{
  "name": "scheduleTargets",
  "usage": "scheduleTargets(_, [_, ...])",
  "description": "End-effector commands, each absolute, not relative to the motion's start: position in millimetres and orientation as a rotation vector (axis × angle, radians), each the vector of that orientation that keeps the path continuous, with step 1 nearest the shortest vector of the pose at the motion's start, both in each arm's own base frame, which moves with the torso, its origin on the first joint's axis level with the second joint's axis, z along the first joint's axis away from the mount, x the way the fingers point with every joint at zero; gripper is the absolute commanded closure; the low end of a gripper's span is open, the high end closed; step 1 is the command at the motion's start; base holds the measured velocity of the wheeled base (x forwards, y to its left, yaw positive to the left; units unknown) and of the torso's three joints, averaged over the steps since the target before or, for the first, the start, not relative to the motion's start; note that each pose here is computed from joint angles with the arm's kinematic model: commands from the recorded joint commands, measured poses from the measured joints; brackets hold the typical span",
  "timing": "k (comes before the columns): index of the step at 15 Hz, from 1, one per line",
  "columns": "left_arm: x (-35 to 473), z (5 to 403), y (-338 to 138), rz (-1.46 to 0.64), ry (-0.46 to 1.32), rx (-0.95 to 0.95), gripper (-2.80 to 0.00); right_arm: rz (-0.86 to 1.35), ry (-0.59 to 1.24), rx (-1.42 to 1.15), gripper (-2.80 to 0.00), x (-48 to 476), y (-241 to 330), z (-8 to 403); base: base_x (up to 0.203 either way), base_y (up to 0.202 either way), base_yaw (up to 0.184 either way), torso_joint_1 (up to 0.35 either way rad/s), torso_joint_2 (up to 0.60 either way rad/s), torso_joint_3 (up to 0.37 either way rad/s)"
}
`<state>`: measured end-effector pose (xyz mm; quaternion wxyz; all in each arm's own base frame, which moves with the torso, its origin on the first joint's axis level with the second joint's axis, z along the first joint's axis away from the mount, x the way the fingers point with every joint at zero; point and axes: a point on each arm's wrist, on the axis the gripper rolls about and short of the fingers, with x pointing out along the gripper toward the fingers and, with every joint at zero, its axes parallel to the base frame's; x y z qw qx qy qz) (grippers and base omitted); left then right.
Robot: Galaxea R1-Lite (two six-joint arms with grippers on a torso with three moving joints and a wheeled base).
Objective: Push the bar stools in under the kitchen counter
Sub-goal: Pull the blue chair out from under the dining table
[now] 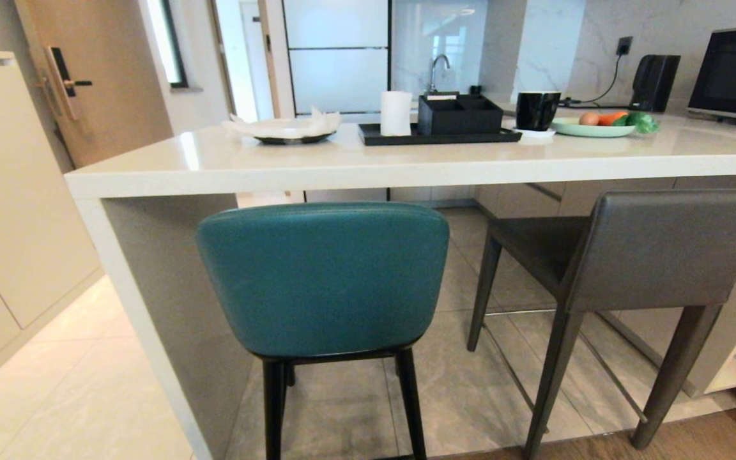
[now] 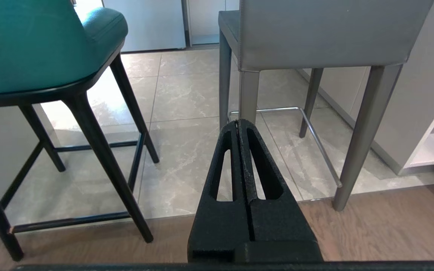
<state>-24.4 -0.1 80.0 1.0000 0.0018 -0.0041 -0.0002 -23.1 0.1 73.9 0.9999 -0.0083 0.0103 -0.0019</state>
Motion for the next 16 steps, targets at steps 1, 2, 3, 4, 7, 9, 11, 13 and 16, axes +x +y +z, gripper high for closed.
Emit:
scheduleTargets(1, [-32, 101, 0, -0.002, -0.047, 0.001, 0.0, -0.002, 0.032, -0.032, 0.0, -24, 0, 74, 0.0, 0.0, 0.0, 0.0, 0.0, 0.0])
scheduleTargets(2, [-34, 113, 0, -0.009, -0.03, -0.002, 0.0, -0.007, 0.027, -0.047, 0.0, -25, 0, 78, 0.0, 0.0, 0.0, 0.0, 0.0, 0.0])
scheduleTargets(3, [-32, 124, -1, -0.025, 0.004, -0.004, 0.0, -0.011, 0.014, -0.051, 0.0, -26, 0, 92, 0.0, 0.0, 0.0, 0.0, 0.0, 0.0])
scheduleTargets(4, [-26, 136, -1, -0.047, 0.041, -0.007, 0.0, -0.013, 0.023, -0.04, 0.0, -24, 0, 108, 0.0, 0.0, 0.0, 0.0, 0.0, 0.0])
scheduleTargets(7, [18, 166, -3, -0.122, 0.122, -0.023, 0.0, -0.015, 0.144, 0.043, 0.0, 16, 0, 166, 0.0, 0.0, 0.0, 0.0, 0.0, 0.0])
scheduleTargets(9, [60, 176, -6, -0.144, 0.173, -0.026, 0.0, -0.02, 0.221, 0.075, 0.0, 63, 0, 186, 0.0, 0.0, 0.0, 0.0, 0.0, 0.0])
scheduleTargets(11, [108, 174, -10, -0.154, 0.24, -0.029, 0.0, -0.022, 0.264, 0.095, 0.0, 118, 0, 193, 0.0, 0.0, 0.0, 0.0, 0.0, 0.0])
scheduleTargets(13, [152, 164, -15, -0.166, 0.252, -0.032, 0.0, -0.007, 0.269, 0.108, 0.0, 169, 3, 189, 0.0, 0.0, 0.0, 0.0, 0.0, 0.0])
scheduleTargets(16, [206, 139, -20, -0.198, 0.233, -0.039, 0.0, 0.14, 0.257, 0.141, 0.0, 215, 38, 184, 0.0, 0.0, 0.0, 0.0, 0.0, 0.0])
